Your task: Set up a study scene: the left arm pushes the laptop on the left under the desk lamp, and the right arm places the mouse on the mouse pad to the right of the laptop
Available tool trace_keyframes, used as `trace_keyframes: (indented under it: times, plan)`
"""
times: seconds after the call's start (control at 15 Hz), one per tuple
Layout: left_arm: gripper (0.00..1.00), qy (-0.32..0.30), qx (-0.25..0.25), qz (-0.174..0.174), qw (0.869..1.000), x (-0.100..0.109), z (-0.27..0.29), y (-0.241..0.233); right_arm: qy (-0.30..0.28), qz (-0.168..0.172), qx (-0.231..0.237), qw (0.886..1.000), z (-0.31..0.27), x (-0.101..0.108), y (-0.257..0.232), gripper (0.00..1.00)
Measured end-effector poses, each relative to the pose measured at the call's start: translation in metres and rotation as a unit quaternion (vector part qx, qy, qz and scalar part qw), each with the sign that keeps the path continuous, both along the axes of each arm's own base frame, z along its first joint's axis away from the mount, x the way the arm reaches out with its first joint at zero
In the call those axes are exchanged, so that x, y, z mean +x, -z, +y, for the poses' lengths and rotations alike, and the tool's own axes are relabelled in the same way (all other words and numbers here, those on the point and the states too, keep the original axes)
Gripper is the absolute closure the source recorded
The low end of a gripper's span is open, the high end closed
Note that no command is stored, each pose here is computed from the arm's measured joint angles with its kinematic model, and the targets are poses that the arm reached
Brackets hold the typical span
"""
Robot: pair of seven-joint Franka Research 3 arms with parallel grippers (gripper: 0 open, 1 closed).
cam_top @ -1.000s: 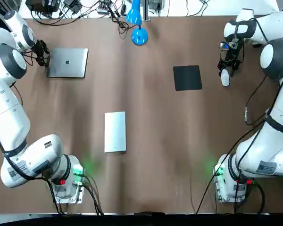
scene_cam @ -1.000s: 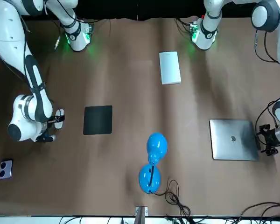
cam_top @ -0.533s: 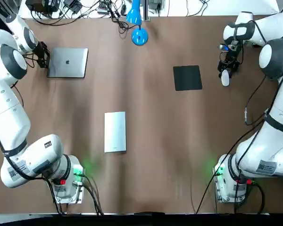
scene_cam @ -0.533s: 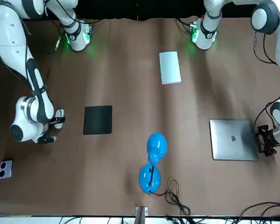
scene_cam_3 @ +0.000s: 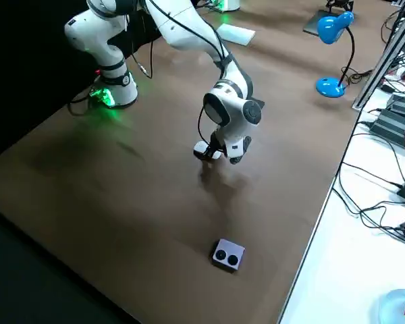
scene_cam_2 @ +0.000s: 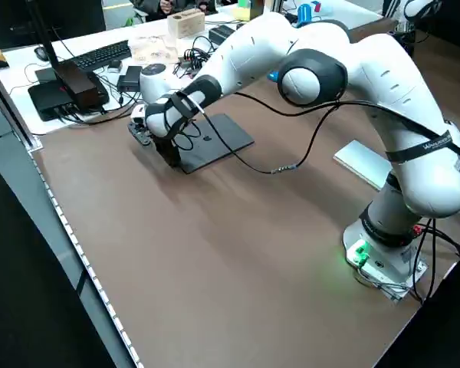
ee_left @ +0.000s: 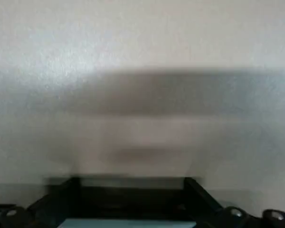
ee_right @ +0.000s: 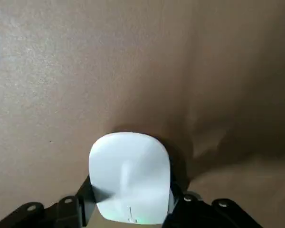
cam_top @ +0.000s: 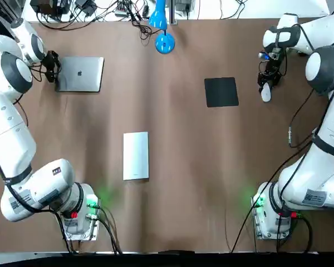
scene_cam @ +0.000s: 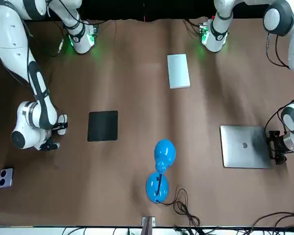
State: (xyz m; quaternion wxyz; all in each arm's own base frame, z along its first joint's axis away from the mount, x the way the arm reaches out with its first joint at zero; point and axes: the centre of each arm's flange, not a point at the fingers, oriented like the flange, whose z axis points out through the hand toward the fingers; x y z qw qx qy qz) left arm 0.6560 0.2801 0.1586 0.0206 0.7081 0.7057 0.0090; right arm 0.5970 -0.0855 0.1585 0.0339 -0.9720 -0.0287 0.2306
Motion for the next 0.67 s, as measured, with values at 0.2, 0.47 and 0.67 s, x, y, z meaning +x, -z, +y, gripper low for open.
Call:
trace_keyframes:
  times: [0.2,0.47,0.67]
  plan:
    - [0.0,0.009,-0.001,0.004,1.0,0.0,-0.008,0.003,-0.004,0.007,0.002,1.0,0.005,0.0,-0.001,0.38]
    - [0.0,0.011,-0.011,0.008,1.0,-0.001,-0.024,0.004,-0.01,0.014,-0.007,1.0,0.041,0.015,-0.028,0.38]
    - [0.0,0.02,-0.025,0.011,0.999,-0.002,-0.048,0.004,-0.001,-0.001,-0.006,1.0,0.08,0.024,-0.045,0.38]
